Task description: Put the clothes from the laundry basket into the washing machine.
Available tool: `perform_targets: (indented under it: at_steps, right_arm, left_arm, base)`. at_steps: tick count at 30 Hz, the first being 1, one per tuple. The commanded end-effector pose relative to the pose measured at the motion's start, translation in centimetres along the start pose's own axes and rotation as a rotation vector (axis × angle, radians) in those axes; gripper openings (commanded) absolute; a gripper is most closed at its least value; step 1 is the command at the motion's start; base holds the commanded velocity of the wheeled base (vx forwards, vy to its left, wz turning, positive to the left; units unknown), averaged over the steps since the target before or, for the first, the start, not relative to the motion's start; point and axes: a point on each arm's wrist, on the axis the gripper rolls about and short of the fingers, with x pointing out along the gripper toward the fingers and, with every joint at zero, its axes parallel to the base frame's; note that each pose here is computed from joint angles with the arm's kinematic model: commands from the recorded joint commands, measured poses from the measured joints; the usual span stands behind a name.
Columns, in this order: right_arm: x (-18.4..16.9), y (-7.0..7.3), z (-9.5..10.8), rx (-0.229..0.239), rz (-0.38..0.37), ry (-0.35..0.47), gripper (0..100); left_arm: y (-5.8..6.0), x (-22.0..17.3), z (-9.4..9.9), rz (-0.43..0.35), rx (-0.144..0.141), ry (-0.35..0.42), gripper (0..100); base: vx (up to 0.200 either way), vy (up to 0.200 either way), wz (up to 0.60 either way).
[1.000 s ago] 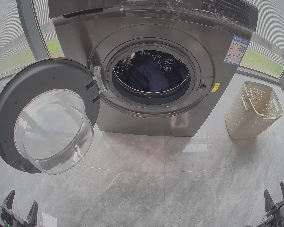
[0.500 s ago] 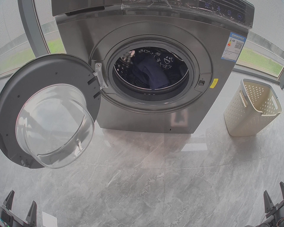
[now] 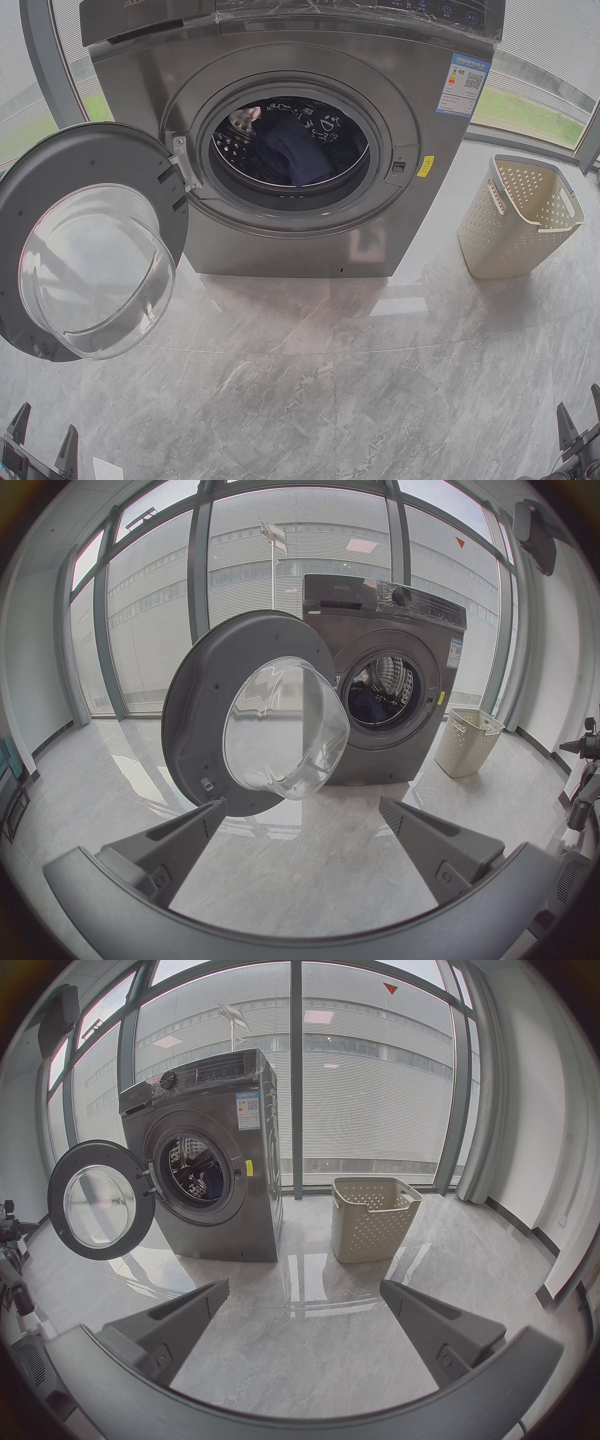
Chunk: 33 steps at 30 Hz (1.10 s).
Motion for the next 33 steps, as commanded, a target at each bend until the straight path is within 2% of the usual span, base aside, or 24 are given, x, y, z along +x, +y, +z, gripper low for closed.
perform_targets:
  at_steps: [1, 7, 19, 22, 33]
  right_arm:
    - [-0.03, -0.01, -0.27, 0.0, 0.0, -0.004, 100]
    - [-0.03, 0.0, -0.25, -0.002, 0.002, -0.006, 100]
    - [-0.03, 0.0, -0.25, -0.003, 0.002, -0.006, 100]
    - [-0.03, -0.01, -0.25, -0.003, 0.003, -0.006, 100]
    - [-0.03, 0.0, -0.25, -0.003, 0.003, -0.006, 100]
  left_arm:
    - [0.01, 0.07, -0.51, 0.001, 0.001, 0.01, 100]
    - [0.0, 0.07, -0.51, 0.0, 0.001, 0.01, 100]
    - [0.0, 0.07, -0.51, 0.0, 0.003, 0.01, 100]
    - [0.0, 0.07, -0.51, 0.0, 0.004, 0.01, 100]
    - [0.0, 0.07, -0.51, -0.002, 0.0, 0.01, 100]
  base:
    - [0.0, 0.2, 0.0]
    - [0.0, 0.0, 0.0]
    - [-0.2, 0.0, 0.0]
    - [0.0, 0.0, 0.0]
    - [0.0, 0.2, 0.0]
